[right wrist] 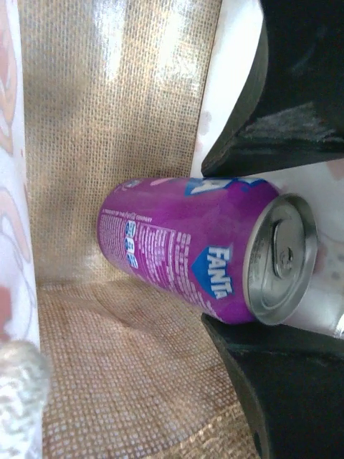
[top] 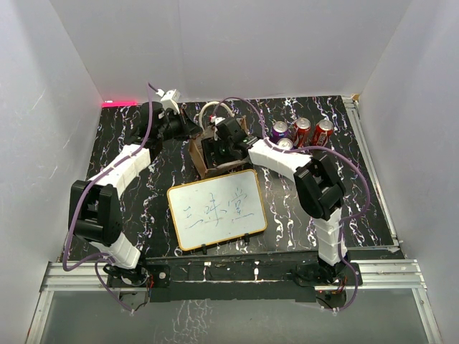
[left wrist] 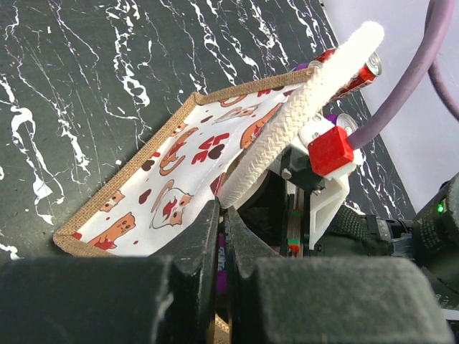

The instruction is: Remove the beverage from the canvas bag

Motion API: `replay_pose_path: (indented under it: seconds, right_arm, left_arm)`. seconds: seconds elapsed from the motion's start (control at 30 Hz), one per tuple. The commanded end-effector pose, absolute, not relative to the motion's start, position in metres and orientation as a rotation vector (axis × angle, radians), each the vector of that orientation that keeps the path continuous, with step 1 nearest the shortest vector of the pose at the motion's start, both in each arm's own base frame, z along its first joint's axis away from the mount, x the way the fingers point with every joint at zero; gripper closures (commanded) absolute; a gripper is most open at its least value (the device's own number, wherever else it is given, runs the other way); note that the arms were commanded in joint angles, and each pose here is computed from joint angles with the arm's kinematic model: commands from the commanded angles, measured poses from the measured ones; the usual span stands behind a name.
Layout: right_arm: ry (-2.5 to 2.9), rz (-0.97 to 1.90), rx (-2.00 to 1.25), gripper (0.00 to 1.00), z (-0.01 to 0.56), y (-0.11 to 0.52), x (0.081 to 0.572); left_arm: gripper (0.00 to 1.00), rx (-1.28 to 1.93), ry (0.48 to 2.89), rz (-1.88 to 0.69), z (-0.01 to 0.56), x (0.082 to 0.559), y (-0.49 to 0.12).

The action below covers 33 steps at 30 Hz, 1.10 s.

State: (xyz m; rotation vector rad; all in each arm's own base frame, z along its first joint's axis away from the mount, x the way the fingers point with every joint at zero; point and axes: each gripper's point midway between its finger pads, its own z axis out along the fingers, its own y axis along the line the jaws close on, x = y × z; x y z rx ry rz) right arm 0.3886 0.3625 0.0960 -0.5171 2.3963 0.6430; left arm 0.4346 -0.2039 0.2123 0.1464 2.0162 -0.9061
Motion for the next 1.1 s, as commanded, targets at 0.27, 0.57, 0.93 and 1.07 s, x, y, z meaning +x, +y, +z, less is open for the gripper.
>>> replay_pose_path:
  seconds: [0.27,0.57,0.93,1.07]
  right_arm:
    - [2.148,0.687,-0.416,0.72,0.194,0.366,0.44]
    - [2.143,0.96,-0.189,0.84,0.211,0.314,0.47]
    - [2.086,1.117,-0.149,0.85,0.243,0.319,0.484]
    - [2.049,1.132,-0.143,0.85,0.262,0.32,0.485]
  left_arm:
    - [1.0,0.165,2.018,-0.806,0.208,0.426,-0.19]
    - [1.0,0.159,2.074,-0.741,0.174,0.426,-0.182]
    - [1.0,0.188,2.098,-0.731,0.161,0.423,-0.182]
    - [1.0,0.178,2.104,-0.686,0.158,0.425,-0.176]
